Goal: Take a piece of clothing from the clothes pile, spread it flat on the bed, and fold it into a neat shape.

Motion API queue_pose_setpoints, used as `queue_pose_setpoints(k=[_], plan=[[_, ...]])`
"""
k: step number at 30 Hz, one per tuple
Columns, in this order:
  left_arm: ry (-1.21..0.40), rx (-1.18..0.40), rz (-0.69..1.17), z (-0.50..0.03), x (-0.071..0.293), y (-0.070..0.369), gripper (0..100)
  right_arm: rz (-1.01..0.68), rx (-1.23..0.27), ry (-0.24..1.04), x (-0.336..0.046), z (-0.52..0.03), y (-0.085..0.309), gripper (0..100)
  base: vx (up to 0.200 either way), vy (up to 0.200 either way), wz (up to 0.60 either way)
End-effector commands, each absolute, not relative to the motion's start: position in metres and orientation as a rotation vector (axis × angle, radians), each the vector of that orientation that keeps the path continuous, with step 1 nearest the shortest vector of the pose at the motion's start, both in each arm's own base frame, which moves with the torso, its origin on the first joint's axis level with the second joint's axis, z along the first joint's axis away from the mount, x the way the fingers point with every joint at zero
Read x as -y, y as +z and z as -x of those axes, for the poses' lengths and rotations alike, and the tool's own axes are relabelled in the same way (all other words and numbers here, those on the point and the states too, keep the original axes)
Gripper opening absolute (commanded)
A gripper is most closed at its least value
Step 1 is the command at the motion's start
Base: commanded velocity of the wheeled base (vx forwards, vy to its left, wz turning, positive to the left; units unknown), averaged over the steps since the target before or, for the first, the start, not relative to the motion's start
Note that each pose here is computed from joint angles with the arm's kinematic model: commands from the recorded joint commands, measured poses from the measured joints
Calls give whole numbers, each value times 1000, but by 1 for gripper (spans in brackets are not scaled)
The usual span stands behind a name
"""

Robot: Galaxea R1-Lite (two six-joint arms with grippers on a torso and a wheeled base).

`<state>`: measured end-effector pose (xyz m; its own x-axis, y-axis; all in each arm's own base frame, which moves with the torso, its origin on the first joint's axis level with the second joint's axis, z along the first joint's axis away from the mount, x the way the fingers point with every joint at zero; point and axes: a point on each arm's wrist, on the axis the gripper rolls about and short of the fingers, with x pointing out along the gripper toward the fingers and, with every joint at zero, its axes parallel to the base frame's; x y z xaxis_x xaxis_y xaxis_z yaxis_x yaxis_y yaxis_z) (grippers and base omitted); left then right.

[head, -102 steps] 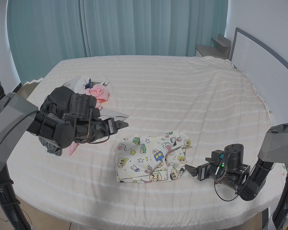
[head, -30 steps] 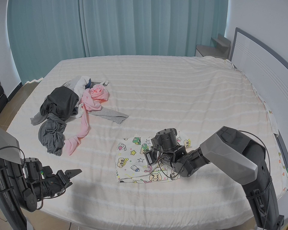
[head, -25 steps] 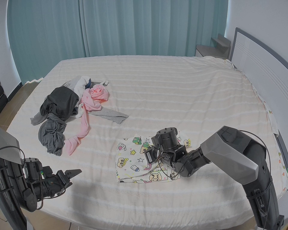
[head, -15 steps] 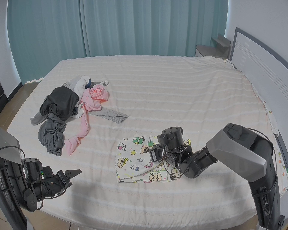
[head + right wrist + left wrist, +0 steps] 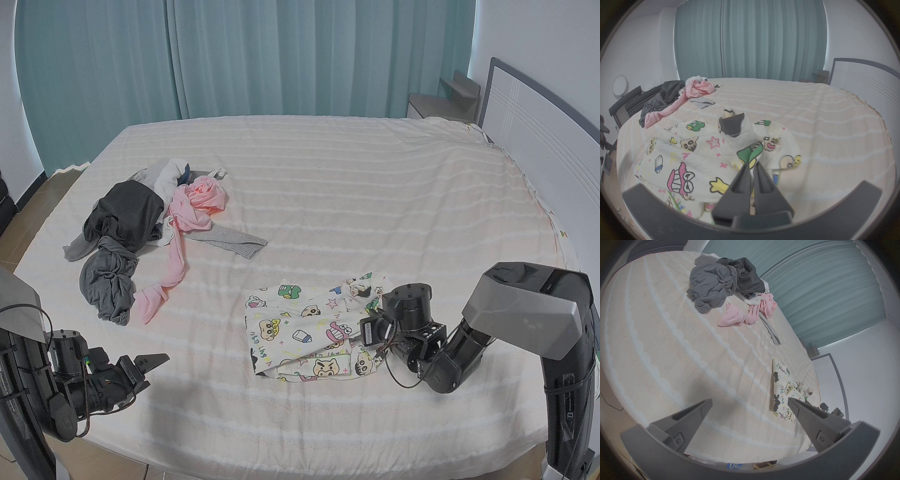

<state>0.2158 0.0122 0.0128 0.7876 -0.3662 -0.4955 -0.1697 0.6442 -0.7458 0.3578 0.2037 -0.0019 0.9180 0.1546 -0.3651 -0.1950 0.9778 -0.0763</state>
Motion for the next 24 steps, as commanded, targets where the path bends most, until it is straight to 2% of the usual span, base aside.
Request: queue_pose_setpoints(k=[1, 14, 24], plan=[[-112, -693, 885, -212, -12, 11, 100, 120, -389, 160, -188, -339, -8, 0, 0, 0, 0], [-114, -689, 884, -212, -12, 12, 100, 156, -413, 195, -191, -289, -18, 0, 0, 0, 0], [-115, -689, 885, -212, -12, 12, 100, 99, -468, 167, -189, -271, -27, 0, 0, 0, 0]])
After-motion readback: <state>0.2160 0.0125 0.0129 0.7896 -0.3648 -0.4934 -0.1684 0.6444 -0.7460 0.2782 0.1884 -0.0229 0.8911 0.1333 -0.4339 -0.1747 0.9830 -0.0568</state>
